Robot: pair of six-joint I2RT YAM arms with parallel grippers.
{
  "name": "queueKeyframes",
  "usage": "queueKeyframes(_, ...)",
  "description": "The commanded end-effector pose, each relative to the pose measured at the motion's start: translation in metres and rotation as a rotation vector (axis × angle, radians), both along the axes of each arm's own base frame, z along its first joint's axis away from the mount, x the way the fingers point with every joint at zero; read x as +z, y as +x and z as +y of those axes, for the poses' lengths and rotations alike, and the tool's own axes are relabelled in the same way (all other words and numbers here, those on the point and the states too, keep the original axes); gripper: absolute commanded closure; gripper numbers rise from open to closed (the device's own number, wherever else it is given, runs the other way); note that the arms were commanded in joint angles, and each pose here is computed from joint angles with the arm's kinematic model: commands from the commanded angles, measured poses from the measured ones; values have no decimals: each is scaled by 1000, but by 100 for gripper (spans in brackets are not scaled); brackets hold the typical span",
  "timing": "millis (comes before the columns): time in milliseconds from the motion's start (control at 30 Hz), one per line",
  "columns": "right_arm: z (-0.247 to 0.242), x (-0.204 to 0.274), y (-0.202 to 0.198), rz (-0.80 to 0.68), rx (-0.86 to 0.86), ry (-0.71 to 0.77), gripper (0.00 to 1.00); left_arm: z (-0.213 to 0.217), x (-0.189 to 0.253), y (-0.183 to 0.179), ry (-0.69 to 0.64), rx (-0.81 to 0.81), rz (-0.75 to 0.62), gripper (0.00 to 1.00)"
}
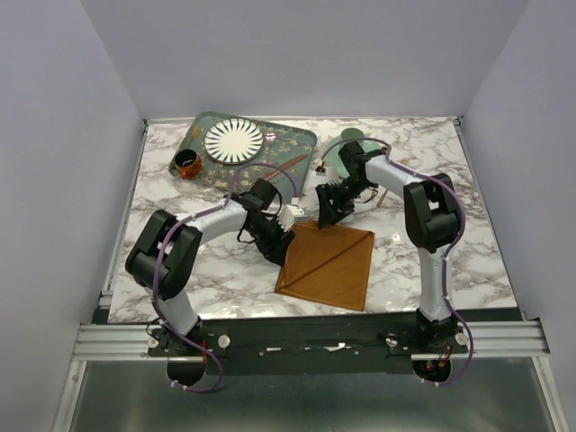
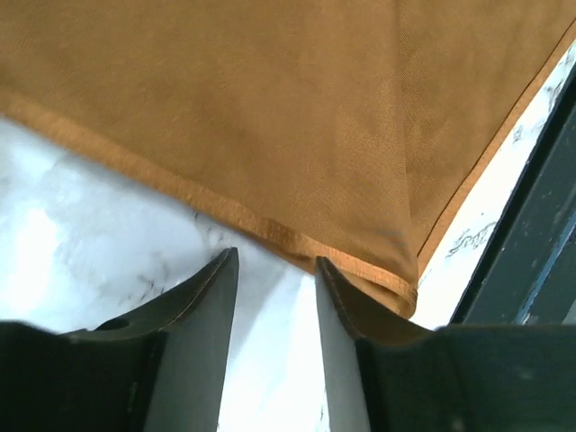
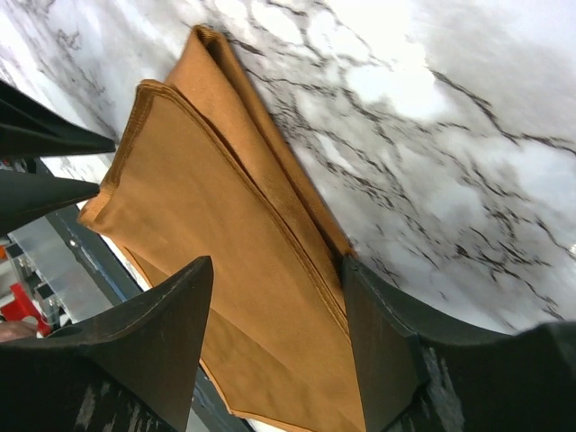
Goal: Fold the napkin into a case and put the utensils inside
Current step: Rotate the upper triangle-folded napkin at the center of the board.
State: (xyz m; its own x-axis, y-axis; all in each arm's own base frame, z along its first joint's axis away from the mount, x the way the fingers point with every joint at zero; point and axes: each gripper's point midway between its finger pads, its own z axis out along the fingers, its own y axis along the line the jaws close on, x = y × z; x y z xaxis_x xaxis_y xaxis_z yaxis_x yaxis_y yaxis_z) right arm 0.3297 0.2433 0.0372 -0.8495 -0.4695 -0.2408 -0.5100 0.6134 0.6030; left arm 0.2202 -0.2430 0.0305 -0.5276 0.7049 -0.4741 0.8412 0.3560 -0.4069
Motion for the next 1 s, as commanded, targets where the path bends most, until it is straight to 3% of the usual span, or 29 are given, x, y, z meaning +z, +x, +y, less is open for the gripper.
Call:
queueKeyframes(0, 17, 1, -3, -22, 53, 65, 34, 5, 27, 29, -105, 115, -80, 49)
queueKeyframes(167, 27, 11, 7, -53, 56, 100, 34, 1, 37, 70, -168, 280, -105, 42)
queueKeyframes(400, 38, 8, 12, -62, 63, 121, 35, -23, 30, 104, -243, 357, -74, 42)
queueKeyframes(833, 41, -12, 7, -23, 62, 105, 36, -44, 4, 115, -281, 400, 60, 43)
queueKeyframes(967, 41, -15, 6, -12, 60, 106, 41, -48, -3, 112, -288, 397, 94, 50)
